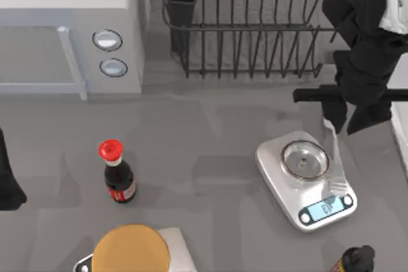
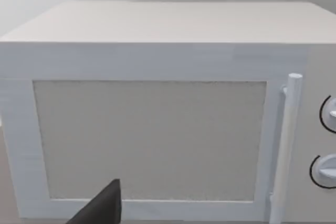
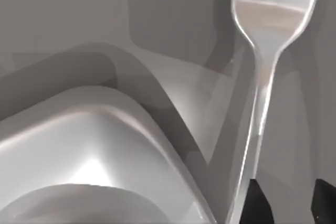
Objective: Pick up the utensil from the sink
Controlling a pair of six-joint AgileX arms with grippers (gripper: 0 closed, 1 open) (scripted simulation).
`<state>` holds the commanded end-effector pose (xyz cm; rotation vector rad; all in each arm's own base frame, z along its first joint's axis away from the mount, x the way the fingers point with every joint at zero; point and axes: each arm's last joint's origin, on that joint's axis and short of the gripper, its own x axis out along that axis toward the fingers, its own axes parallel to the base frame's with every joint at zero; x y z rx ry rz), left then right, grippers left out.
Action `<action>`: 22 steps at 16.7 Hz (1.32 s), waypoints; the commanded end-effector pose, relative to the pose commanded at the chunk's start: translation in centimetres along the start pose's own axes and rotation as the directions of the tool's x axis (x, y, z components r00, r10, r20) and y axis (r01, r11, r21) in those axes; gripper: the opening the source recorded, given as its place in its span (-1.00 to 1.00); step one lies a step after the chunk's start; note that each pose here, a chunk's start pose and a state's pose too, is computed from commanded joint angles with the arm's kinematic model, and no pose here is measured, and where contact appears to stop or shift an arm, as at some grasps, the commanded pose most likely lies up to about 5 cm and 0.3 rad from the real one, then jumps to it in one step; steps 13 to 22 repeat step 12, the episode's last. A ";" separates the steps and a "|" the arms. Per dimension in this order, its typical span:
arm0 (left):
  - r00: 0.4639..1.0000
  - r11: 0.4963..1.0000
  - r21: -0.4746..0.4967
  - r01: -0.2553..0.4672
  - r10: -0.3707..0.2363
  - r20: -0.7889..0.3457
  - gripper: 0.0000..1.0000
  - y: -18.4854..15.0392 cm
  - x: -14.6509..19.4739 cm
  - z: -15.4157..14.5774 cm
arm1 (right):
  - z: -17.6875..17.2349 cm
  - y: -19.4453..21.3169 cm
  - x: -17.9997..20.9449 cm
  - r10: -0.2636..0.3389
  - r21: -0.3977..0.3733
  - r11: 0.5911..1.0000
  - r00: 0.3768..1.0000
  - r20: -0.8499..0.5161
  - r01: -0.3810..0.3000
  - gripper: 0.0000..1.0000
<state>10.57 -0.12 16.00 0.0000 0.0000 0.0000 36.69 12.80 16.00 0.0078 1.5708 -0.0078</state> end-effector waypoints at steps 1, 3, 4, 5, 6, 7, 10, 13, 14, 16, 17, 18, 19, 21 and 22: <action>1.000 1.000 0.000 0.000 0.000 0.000 1.00 0.0 0.0 0.0 | 0.0 0.0 0.0 0.000 0.000 1.000 1.000 0.000 0.000 0.21; 1.000 1.000 0.000 0.000 0.000 0.000 1.00 0.0 0.0 0.0 | 0.0 0.0 0.0 0.000 0.000 1.000 1.000 0.000 0.000 0.51; 1.000 1.000 0.000 0.000 0.000 0.000 1.00 0.0 0.0 0.0 | 0.0 0.0 0.0 0.000 0.000 1.000 1.000 0.000 0.000 0.66; 1.000 1.000 0.000 0.000 0.000 0.000 1.00 0.0 0.0 0.0 | 0.0 0.0 0.0 0.000 0.000 1.000 1.000 0.000 0.000 0.81; 1.000 1.000 0.000 0.000 0.000 0.000 1.00 0.0 0.0 0.0 | 0.0 0.0 0.0 0.000 0.000 1.000 1.000 0.000 0.000 0.96; 1.000 1.000 0.000 0.000 0.000 0.000 1.00 0.0 0.0 0.0 | 0.0 0.0 0.0 0.000 0.000 1.000 1.000 0.000 0.000 1.00; 1.000 1.000 0.000 0.000 0.000 0.000 1.00 0.0 0.0 0.0 | 0.0 0.0 0.0 0.000 0.000 1.000 1.000 0.000 0.000 1.00; 1.000 1.000 0.000 0.000 0.000 0.000 1.00 0.0 0.0 0.0 | 0.0 0.0 0.0 0.000 0.000 1.000 1.000 0.000 0.000 1.00; 1.000 1.000 0.000 0.000 0.000 0.000 1.00 0.0 0.0 0.0 | 0.0 0.0 0.0 0.000 0.000 1.000 1.000 0.000 0.000 1.00; 1.000 1.000 0.000 0.000 0.000 0.000 1.00 0.0 0.0 0.0 | 0.0 0.0 0.0 0.000 0.000 1.000 1.000 0.000 0.000 1.00; 1.000 1.000 0.000 0.000 0.000 0.000 1.00 0.0 0.0 0.0 | 0.0 0.0 0.0 0.000 0.000 1.000 1.000 0.000 0.000 1.00; 1.000 1.000 0.000 0.000 0.000 0.000 1.00 0.0 0.0 0.0 | 0.0 0.0 0.0 0.000 0.000 1.000 1.000 0.000 0.000 1.00; 1.000 1.000 0.000 0.000 0.000 0.000 1.00 0.0 0.0 0.0 | 0.0 0.0 0.0 0.000 0.000 1.000 1.000 0.000 0.000 1.00; 1.000 1.000 0.000 0.000 0.000 0.000 1.00 0.0 0.0 0.0 | 0.0 0.0 0.0 0.000 0.000 1.000 1.000 0.000 0.000 1.00; 1.000 1.000 0.000 0.000 0.000 0.000 1.00 0.0 0.0 0.0 | 0.0 0.0 0.0 0.000 0.000 1.000 1.000 0.000 0.000 1.00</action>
